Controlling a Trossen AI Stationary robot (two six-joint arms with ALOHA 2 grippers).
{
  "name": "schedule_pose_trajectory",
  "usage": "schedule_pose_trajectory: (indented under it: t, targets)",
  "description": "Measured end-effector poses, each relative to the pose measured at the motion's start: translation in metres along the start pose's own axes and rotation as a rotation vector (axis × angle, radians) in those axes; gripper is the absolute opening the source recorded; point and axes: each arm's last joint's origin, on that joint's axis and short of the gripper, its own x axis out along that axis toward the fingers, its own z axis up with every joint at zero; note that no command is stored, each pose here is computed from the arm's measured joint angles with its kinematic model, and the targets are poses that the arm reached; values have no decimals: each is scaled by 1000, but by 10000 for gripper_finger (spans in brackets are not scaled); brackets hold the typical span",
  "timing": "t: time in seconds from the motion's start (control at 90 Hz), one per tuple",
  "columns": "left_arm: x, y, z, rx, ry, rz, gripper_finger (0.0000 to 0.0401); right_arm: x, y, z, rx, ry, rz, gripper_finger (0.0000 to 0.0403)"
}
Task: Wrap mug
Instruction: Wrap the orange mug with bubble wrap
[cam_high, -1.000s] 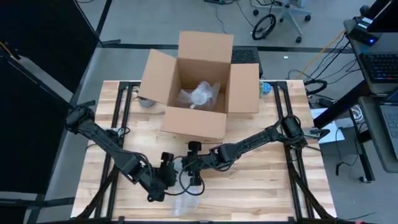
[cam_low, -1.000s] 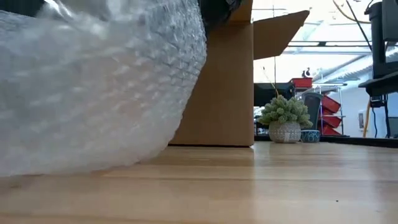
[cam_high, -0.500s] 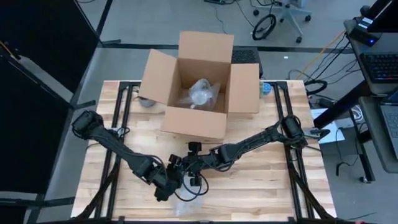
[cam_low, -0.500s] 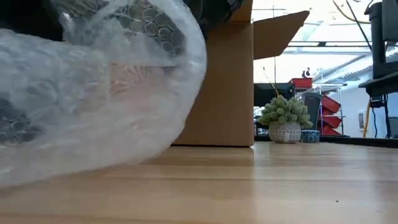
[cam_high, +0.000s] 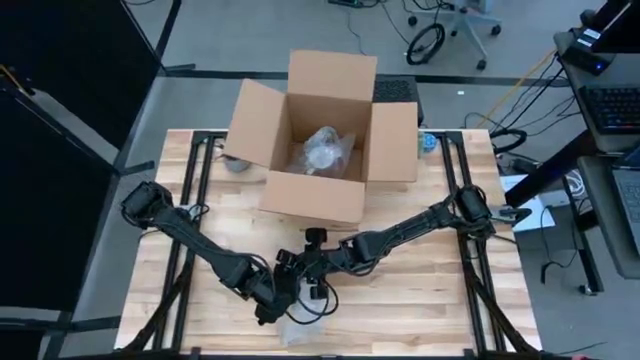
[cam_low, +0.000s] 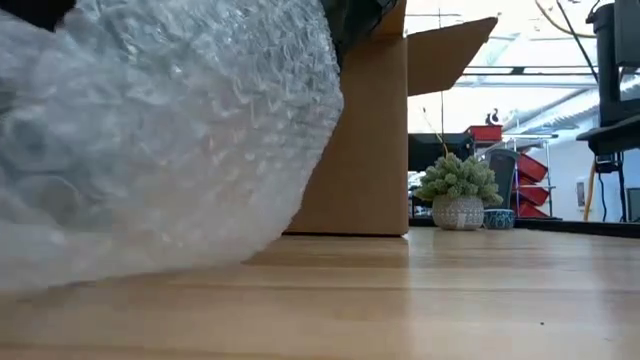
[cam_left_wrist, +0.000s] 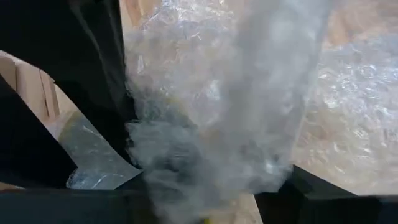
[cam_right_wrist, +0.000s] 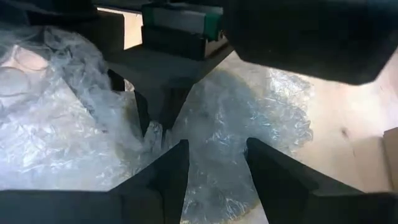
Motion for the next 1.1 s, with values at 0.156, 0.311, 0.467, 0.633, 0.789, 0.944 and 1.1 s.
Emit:
schedule_pose_trajectory:
  t: [0.156, 0.311, 0.467, 0.633, 0.789, 0.944, 1.1]
  targets:
    - [-1, -2, -1, -1, 0, 9, 138, -23, -2, 6, -9, 21, 4, 153]
    - [-8, -1, 6, -8, -17, 14, 138, -46, -4, 12, -14, 33, 4, 153]
    - [-9, -1, 8, -20, -26, 19, 138, -72, -9, 14, -5, 68, -1, 153]
    - [-9, -1, 8, -38, -30, 25, 138, -90, -5, 2, 54, 210, 5, 153]
    - [-9, 0, 9, -39, -32, 28, 138, -76, 21, -33, 68, 295, 15, 153]
    - [-9, 0, 9, -40, -35, 31, 138, -52, 50, -52, 122, 137, 73, 153]
    - [-9, 0, 9, -42, -37, 35, 138, -37, 61, -45, 111, -54, 61, 153]
